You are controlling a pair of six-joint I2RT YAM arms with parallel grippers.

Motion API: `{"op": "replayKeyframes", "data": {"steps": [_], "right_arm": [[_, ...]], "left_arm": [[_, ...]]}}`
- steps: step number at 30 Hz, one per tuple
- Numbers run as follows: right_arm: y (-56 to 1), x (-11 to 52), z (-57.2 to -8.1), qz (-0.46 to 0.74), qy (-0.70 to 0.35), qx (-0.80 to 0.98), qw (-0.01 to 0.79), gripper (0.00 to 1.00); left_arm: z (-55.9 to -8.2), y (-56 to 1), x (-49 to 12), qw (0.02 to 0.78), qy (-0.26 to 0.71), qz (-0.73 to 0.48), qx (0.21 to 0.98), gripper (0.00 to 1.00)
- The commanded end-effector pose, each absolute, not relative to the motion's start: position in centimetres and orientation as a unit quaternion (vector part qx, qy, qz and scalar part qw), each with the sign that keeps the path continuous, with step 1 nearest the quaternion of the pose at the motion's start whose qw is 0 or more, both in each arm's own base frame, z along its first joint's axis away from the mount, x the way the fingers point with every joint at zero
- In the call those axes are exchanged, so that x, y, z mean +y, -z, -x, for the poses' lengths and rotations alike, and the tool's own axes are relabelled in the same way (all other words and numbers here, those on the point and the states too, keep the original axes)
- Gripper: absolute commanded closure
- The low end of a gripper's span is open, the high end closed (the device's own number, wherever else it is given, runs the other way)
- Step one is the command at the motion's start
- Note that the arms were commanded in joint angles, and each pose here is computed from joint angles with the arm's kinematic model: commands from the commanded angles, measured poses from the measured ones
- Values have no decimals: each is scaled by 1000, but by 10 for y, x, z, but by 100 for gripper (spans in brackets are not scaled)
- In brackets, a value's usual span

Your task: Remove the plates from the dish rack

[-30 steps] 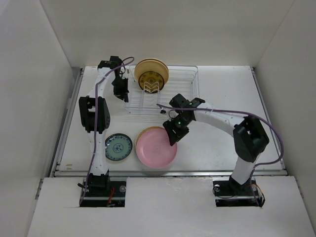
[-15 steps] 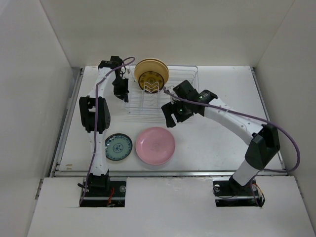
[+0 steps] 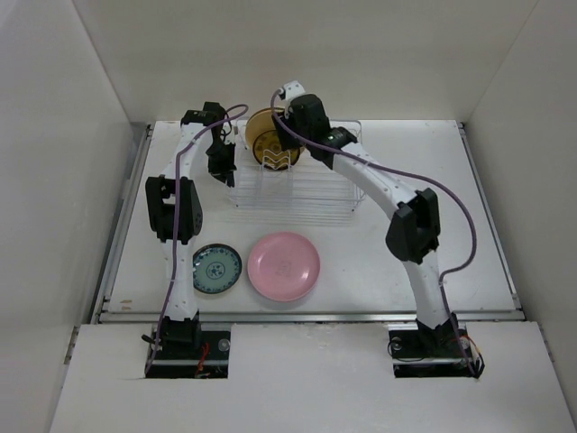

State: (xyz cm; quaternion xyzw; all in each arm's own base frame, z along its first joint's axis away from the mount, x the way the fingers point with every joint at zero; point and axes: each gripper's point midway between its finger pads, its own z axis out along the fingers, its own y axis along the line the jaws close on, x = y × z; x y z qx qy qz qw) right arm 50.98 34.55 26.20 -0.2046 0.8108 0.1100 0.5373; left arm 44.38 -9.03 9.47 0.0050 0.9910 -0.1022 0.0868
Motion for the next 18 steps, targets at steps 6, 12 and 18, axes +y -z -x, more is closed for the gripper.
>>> {"op": "replayKeyframes", "data": {"steps": [6, 12, 18], "right_arm": [[-238, 327, -594, 121, -78, 786, 602, 41], [-216, 333, -604, 125, -90, 789, 595, 41], [-188, 342, -609, 140, -111, 796, 578, 42]], "left_arm": [[-441, -111, -92, 97, 92, -7, 991, 100], [-440, -101, -87, 89, 80, -14, 993, 100], [-438, -99, -88, 85, 83, -19, 993, 100]]}}
